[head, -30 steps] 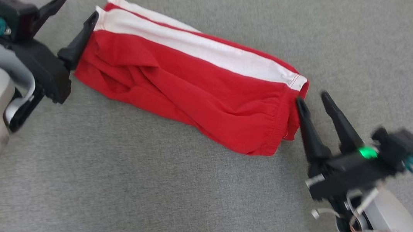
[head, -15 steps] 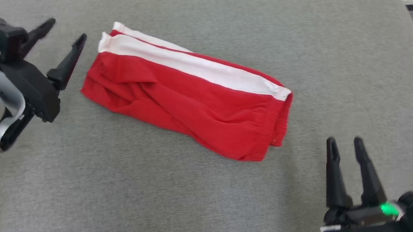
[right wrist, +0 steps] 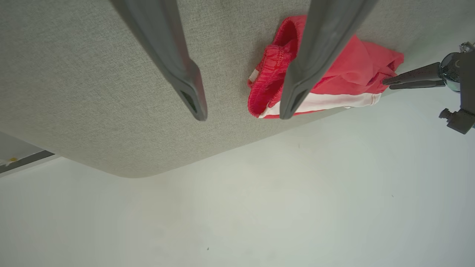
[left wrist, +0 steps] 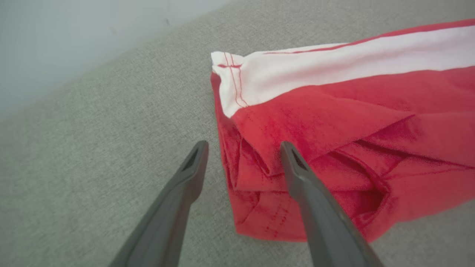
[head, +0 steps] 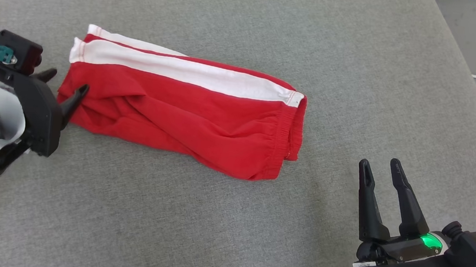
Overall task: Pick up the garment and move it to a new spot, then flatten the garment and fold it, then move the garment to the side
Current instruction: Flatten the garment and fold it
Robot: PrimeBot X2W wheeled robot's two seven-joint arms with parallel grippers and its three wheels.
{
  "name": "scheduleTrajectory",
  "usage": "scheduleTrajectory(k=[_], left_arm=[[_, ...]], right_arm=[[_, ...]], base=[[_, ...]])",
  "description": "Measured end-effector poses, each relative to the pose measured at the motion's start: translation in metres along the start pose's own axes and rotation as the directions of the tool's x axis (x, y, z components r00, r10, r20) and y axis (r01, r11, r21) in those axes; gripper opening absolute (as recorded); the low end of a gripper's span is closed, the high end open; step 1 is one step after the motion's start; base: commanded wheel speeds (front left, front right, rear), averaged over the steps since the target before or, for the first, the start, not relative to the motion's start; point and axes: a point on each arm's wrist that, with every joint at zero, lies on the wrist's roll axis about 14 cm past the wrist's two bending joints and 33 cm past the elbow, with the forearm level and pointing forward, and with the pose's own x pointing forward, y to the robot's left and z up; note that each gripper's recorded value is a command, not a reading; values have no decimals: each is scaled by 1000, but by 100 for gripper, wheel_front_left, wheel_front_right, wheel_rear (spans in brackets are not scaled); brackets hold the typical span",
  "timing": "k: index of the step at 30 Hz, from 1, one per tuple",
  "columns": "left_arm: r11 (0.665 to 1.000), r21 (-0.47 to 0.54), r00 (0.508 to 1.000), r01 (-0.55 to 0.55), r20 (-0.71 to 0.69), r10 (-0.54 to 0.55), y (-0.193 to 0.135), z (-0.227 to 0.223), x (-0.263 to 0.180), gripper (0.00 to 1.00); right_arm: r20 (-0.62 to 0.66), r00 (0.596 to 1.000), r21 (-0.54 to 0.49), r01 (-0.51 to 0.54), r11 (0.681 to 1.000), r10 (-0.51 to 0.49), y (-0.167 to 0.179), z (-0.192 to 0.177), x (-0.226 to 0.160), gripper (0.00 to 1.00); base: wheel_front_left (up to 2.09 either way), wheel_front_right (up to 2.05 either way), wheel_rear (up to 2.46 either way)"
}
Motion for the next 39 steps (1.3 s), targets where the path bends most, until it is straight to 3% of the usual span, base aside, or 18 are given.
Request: scheduleTrajectory(k=[10, 11, 12, 13, 26, 34, 39], left_arm=[[996, -87, 989, 16, -148, -29, -5, -30, 5, 100], [996, -87, 987, 19, -156, -32, -6, -31, 5, 95], [996, -87, 987, 21, -157, -35, -7, -31, 5, 33], [995, -101, 988, 23, -152, -38, -8, -30, 4, 0], [970, -227, 995, 87, 73, -72, -33, 10, -29, 0], [951, -303, 989, 60, 149, -15, -41, -6, -79, 0], [922, -385, 982, 41, 184, 33, -55, -22, -109, 0]], right_arm=[[-8, 1000, 2, 14, 1000, -14, -3, -4, 0, 100], [-8, 1000, 2, 10, 1000, -10, -2, -4, 1, 100], [-8, 1000, 3, 6, 1000, -6, 0, -4, 2, 100], [-8, 1000, 4, 2, 1000, -2, 1, -4, 3, 100], [18, 999, 16, -41, 999, 41, 13, 4, 2, 100], [24, 998, 30, -57, 998, 56, 18, 5, -6, 100], [35, 996, 39, -77, 996, 76, 25, 7, -6, 100]], base=[[0, 0, 0], [0, 0, 0], [0, 0, 0], [0, 0, 0], [0, 0, 0], [0, 0, 0], [0, 0, 0]])
